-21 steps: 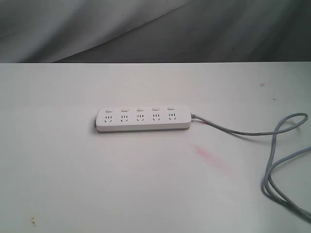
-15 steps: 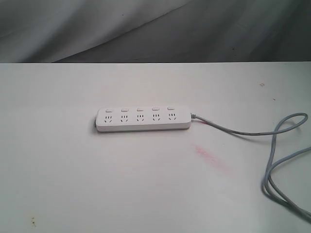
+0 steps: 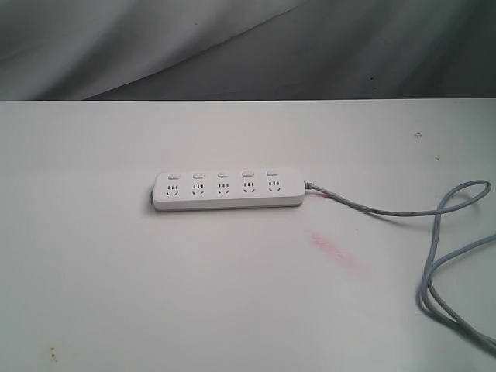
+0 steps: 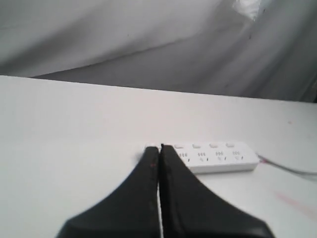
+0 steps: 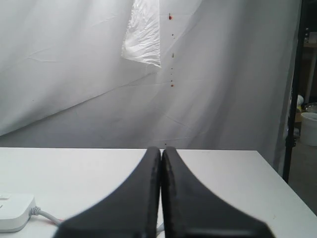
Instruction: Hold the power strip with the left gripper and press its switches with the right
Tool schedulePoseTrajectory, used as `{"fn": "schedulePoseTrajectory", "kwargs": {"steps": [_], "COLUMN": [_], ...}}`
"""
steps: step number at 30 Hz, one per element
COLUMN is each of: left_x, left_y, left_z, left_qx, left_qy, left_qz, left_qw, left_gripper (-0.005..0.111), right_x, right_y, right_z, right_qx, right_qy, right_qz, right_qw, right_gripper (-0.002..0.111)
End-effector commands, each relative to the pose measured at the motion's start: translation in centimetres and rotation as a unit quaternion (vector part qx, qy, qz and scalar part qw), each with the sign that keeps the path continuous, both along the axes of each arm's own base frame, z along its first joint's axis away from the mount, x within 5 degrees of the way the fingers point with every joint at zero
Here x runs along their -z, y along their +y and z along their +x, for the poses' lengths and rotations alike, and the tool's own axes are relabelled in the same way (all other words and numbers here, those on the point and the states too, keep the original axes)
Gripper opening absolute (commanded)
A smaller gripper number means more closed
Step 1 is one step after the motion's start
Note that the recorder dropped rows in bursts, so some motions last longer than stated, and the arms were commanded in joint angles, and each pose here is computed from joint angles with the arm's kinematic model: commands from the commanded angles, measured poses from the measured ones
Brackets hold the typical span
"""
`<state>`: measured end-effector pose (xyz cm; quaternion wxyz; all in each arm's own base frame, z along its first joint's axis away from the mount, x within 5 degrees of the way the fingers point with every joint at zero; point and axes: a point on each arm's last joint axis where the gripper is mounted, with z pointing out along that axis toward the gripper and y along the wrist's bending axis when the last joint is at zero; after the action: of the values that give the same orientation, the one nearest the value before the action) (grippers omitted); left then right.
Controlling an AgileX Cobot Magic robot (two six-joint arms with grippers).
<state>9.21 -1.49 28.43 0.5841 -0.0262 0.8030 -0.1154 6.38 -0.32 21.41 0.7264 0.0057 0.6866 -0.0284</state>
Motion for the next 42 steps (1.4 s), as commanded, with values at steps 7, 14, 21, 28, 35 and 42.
{"fn": "schedulePoseTrajectory", "kwargs": {"steps": [7, 14, 21, 28, 35, 42], "left_x": [-5.1, -3.8, 0.9, 5.7, 8.1, 7.4], "left_y": [-2.5, -4.1, -5.6, -6.0, -4.6, -3.3], "left_z": [8.1, 14.7, 21.2, 24.7, 25.0, 25.0], "left_qx": [0.160, 0.282, 0.368, 0.413, 0.478, 0.465], "left_qy": [0.089, 0.131, 0.157, 0.136, 0.142, 0.132], "left_qz": [0.178, 0.271, 0.298, 0.337, 0.240, 0.166], "left_qw": [0.967, 0.911, 0.867, 0.835, 0.833, 0.859], "left_gripper": [0.000, 0.000, 0.000, 0.000, 0.000, 0.000], "right_x": [0.1, 0.1, 0.1, 0.1, 0.1, 0.1], "right_y": [0.0, 0.0, 0.0, 0.0, 0.0, 0.0], "right_z": [0.0, 0.0, 0.0, 0.0, 0.0, 0.0], "right_qx": [0.004, 0.004, 0.004, 0.004, 0.004, 0.004], "right_qy": [0.000, 0.000, 0.000, 0.000, 0.000, 0.000], "right_qz": [0.002, 0.002, 0.002, 0.002, 0.002, 0.002], "right_qw": [1.000, 1.000, 1.000, 1.000, 1.000, 1.000], "right_gripper": [0.000, 0.000, 0.000, 0.000, 0.000, 0.000]}}
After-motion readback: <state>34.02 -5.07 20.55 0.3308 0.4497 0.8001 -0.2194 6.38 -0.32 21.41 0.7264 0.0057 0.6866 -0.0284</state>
